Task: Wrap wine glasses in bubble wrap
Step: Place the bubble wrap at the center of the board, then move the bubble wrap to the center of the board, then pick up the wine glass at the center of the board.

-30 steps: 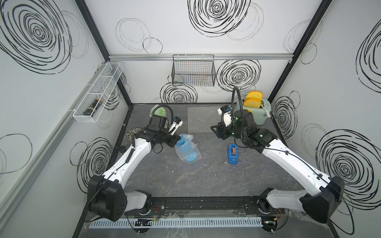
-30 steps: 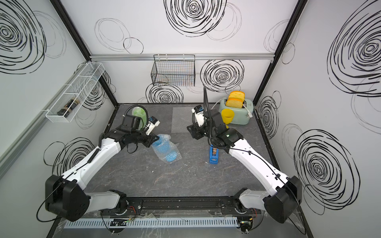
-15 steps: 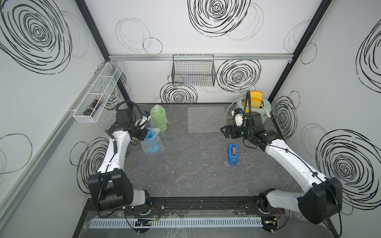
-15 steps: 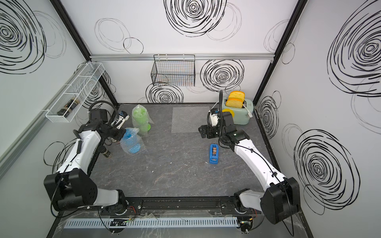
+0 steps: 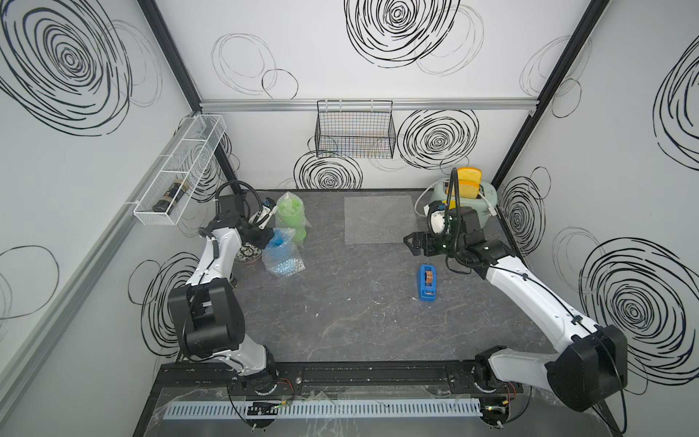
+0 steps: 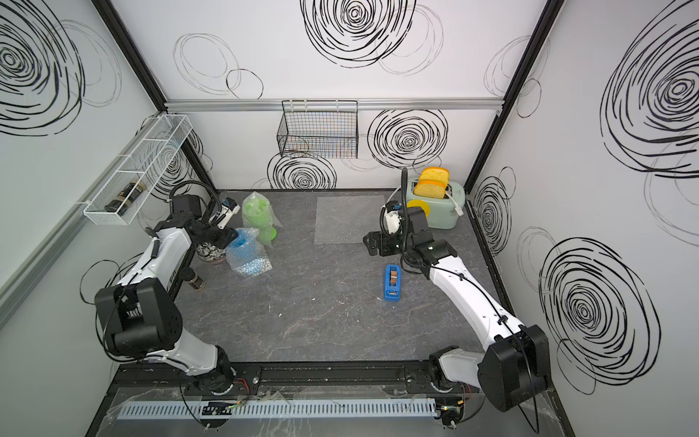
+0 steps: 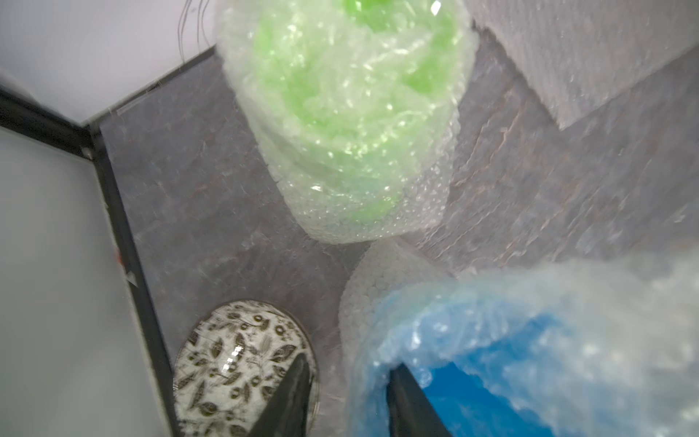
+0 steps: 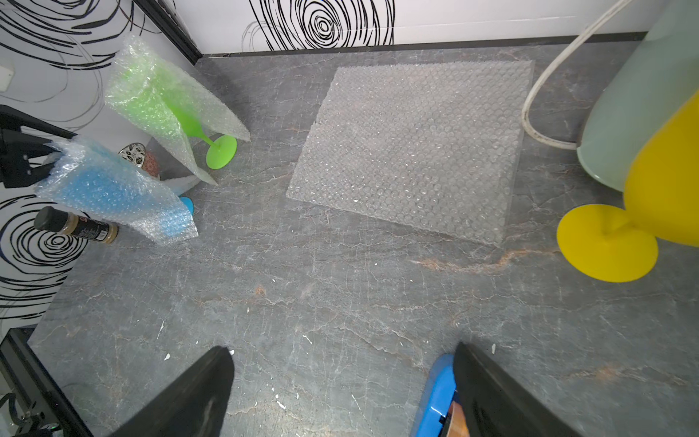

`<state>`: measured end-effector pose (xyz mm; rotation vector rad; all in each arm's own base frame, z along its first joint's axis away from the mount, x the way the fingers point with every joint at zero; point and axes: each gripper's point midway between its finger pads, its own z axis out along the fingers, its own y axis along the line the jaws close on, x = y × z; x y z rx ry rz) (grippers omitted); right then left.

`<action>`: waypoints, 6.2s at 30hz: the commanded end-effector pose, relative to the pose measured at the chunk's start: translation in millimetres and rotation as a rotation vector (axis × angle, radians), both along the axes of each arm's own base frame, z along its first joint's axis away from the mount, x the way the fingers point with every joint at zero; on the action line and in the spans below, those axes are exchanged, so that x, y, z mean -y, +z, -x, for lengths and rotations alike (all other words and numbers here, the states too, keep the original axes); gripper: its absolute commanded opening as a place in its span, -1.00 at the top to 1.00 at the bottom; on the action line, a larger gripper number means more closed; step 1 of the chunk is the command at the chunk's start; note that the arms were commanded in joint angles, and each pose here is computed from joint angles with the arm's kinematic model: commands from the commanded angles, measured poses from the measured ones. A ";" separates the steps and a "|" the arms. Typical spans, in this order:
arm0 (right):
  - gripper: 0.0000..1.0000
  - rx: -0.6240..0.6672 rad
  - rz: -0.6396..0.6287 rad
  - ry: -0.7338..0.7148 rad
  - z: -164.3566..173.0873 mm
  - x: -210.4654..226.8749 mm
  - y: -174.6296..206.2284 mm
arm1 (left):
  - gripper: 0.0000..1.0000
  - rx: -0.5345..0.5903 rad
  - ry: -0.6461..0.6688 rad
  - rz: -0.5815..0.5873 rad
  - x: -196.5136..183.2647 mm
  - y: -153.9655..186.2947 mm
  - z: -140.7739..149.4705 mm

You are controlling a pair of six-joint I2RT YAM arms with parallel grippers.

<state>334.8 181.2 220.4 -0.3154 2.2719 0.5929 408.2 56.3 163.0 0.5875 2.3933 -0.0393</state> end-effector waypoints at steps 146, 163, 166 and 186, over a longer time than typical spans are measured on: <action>0.95 -0.312 0.189 -0.073 -69.5 33.4 27.1 | -0.96 0.262 -0.438 0.520 240.3 75.5 83.7; 0.95 -0.272 -0.137 0.432 38.8 -100.1 69.6 | -0.91 0.231 -0.650 0.318 289.6 38.8 106.5; 0.95 -0.302 -0.169 0.463 46.9 -108.8 66.3 | -0.83 0.212 -0.671 0.319 297.1 39.1 109.9; 0.99 -0.314 -0.289 0.565 67.8 -138.3 74.8 | 0.75 0.137 -0.736 0.238 322.2 2.7 125.2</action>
